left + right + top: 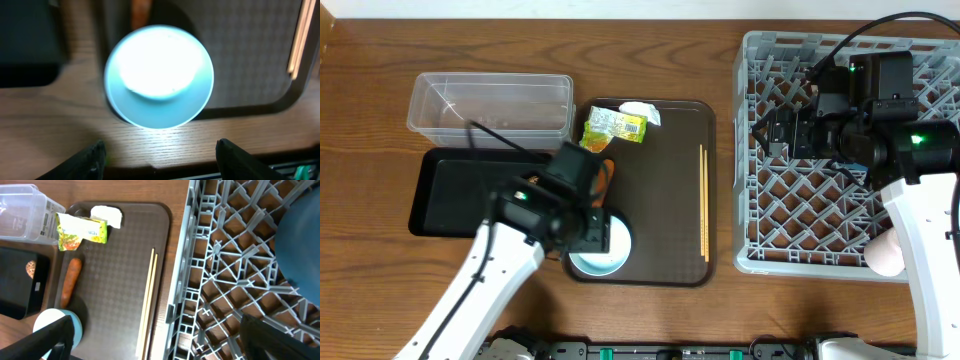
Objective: Sort waste into correct bins and load items into the dishwasher rack
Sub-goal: 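Move left gripper to the light-blue bowl and grip its rim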
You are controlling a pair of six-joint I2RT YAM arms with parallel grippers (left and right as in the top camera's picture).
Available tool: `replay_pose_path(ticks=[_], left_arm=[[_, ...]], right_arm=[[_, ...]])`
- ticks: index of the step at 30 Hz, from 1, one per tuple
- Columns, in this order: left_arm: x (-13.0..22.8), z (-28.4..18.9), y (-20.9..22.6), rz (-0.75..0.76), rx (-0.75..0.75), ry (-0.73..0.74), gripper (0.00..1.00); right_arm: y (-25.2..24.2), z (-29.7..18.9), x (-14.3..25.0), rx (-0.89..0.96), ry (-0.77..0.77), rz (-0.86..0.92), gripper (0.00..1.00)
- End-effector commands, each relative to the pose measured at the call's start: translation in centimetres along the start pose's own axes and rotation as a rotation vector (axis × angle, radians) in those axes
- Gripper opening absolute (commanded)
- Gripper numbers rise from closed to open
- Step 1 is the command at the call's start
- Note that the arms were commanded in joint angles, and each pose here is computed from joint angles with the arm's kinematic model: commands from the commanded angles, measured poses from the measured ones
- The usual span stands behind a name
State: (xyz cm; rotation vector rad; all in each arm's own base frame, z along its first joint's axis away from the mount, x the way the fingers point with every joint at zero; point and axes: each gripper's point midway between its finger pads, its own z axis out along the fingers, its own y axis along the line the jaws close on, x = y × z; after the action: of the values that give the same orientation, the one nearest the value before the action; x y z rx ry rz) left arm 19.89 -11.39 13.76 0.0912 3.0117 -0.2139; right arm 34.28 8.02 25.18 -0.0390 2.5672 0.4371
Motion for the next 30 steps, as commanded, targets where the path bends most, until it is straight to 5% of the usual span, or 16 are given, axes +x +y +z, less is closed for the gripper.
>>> replay_pose_path(ticks=[1, 21, 30], left_arm=[[0.6, 0.9, -1.4, 0.056, 0.025, 0.001, 0.71], [3.2, 7.9, -4.3, 0.298, -0.078, 0.152, 0.50], [3.4, 10.6, -4.0, 0.299, -0.122, 0.223, 0.29]], right_arm=[[0.8, -0.2, 0.2, -0.023, 0.001, 0.023, 0.95], [0.7, -0.2, 0.9, -0.018, 0.028, 0.030, 0.90], [0.7, -0.2, 0.9, -0.018, 0.028, 0.031, 0.91]])
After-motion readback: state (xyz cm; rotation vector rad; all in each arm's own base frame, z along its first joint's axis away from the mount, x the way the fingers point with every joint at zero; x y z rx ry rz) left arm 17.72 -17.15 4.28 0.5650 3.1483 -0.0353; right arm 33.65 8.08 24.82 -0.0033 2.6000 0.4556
